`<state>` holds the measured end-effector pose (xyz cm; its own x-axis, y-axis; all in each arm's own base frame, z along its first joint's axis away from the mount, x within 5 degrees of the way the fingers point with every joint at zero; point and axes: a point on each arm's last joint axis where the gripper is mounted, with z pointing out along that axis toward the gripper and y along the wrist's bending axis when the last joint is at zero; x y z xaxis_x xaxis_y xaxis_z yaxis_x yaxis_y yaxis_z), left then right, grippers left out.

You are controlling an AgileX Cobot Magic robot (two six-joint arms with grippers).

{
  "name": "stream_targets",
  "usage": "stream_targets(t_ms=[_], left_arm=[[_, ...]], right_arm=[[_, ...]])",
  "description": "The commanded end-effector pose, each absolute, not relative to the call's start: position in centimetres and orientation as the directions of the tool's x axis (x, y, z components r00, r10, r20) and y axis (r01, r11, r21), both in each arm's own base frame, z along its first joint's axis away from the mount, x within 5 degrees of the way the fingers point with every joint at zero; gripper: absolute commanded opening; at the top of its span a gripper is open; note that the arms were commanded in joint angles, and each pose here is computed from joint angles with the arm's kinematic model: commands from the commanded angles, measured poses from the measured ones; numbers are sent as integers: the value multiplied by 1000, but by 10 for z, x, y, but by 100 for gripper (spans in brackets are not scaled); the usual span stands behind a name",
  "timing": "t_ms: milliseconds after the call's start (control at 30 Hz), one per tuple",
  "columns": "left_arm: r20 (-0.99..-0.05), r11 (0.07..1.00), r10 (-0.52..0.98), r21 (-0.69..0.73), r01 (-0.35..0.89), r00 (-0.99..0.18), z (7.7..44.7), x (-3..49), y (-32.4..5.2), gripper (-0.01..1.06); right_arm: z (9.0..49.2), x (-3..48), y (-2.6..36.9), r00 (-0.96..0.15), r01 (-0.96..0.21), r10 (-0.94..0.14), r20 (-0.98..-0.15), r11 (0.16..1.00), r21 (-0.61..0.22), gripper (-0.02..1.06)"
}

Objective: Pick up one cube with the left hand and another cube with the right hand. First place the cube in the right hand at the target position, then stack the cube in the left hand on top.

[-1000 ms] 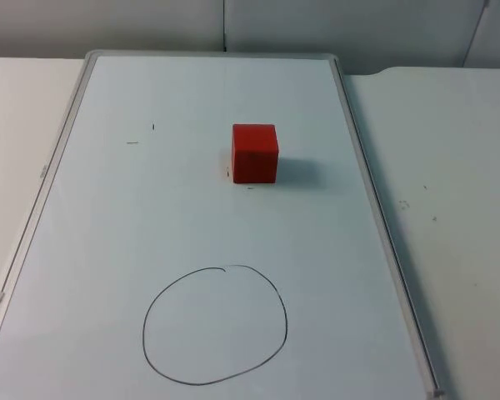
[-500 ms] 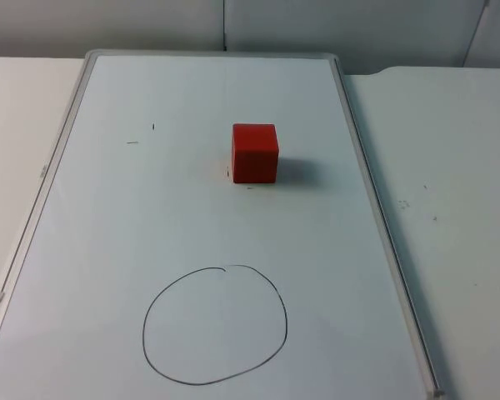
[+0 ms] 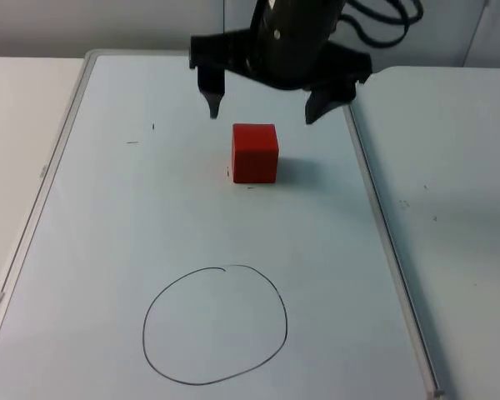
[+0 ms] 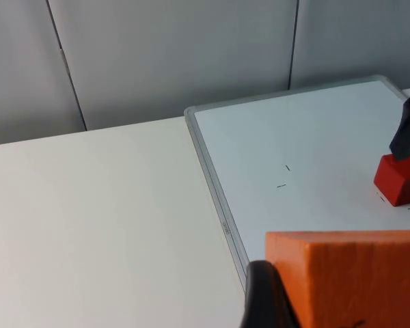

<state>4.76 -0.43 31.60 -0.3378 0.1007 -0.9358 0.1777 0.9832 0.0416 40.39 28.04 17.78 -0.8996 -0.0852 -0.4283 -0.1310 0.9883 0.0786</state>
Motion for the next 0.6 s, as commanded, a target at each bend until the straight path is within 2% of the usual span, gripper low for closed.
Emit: stream_targets(t_ms=[0, 300, 567], left_arm=[[-939, 981, 96, 33, 190, -331, 316, 47, -5, 22], [-950, 981, 84, 26, 193, -300, 315, 41, -4, 22], [-984, 981, 57, 25, 190, -167, 304, 24, 1, 22]], right_arm=[[171, 407, 284, -896, -114, -63, -440, 989, 91, 98], [140, 413, 289, -896, -126, -72, -439, 988, 94, 95], [140, 419, 287, -874, -114, -60, -483, 990, 82, 94]])
